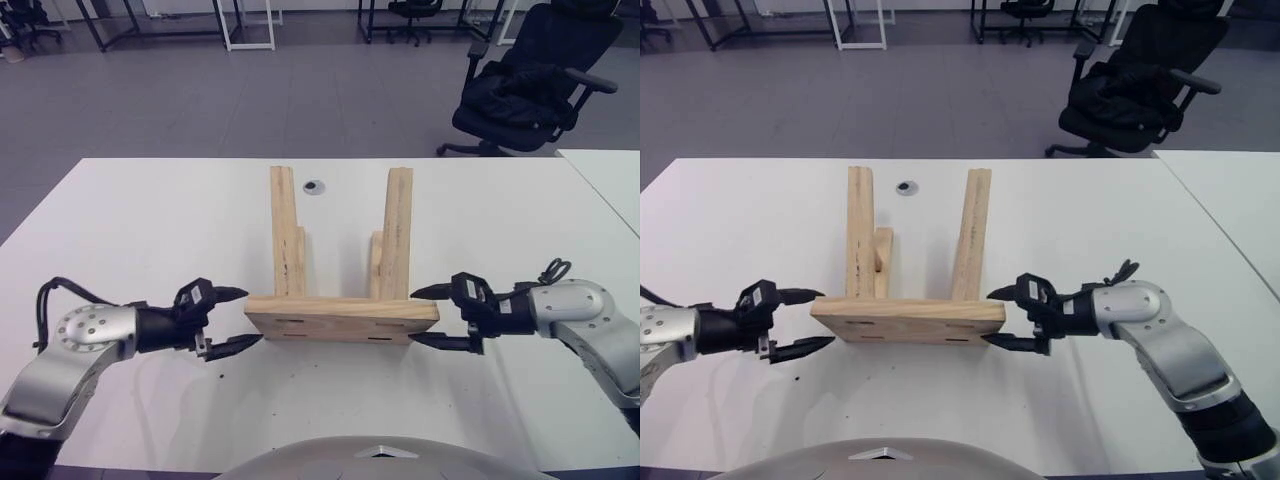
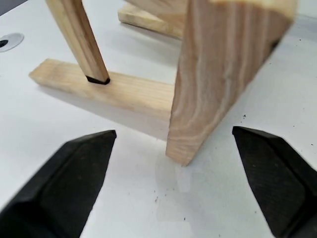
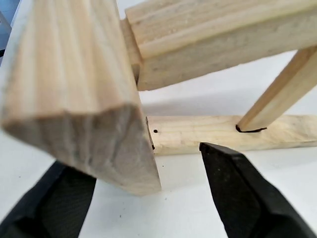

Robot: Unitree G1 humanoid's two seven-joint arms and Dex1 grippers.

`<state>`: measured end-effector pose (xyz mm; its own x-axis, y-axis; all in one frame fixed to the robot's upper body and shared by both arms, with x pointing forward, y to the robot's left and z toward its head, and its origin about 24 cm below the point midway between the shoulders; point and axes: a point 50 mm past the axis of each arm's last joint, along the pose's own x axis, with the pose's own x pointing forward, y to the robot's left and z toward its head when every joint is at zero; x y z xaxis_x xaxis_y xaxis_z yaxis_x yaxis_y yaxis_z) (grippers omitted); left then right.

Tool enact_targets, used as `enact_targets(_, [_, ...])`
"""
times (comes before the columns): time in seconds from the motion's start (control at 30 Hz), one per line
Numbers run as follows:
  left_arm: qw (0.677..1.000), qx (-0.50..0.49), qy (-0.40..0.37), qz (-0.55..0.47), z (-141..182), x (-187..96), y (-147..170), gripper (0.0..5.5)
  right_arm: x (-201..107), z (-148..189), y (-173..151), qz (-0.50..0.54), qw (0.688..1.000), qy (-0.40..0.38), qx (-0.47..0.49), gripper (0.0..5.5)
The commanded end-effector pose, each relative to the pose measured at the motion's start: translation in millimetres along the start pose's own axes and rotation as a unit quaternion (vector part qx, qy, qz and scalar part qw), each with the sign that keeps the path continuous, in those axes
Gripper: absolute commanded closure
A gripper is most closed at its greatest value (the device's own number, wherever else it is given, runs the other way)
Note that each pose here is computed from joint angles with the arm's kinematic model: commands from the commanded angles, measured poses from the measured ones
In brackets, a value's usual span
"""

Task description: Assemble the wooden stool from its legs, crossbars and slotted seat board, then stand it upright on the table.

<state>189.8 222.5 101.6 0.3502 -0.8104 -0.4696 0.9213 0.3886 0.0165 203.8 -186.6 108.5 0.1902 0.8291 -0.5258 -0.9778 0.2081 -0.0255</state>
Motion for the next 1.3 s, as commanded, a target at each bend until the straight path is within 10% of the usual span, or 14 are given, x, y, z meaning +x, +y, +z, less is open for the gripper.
enact_targets(0.03, [0.999,0.009,0.007,-0.042,-0.9,10.8,-5.8,1.93,0.5,-0.4,-1.0,0.007,1.0,0.017,-0.012,2.74])
enact_targets(0.23, [0.998,0.041,-0.016,-0.035,11.0,8.8,1.9,3.08,-0.9,1.7,-4.7,0.005,0.999,0.023,-0.035,3.97])
enact_targets(0.43, [0.996,0.062,-0.036,-0.057,22.7,11.5,-0.8,3.64,-6.0,25.8,-10.2,0.019,0.998,-0.035,-0.058,4.08])
enact_targets(0.7, [0.974,0.037,-0.194,-0.111,146.0,-49.2,34.2,3.71,-86.9,127.8,-34.6,0.1,0.981,-0.144,-0.08,4.08])
enact_targets(0.87, [0.942,-0.122,-0.197,-0.242,170.2,-72.6,31.6,3.96,-111.0,149.3,-14.7,0.248,0.958,-0.139,0.024,4.15])
enact_targets(1.3, [0.806,-0.461,-0.15,-0.339,132.3,-46.5,63.9,4.16,-85.0,148.5,-51.4,0.485,0.743,-0.169,0.429,4.14])
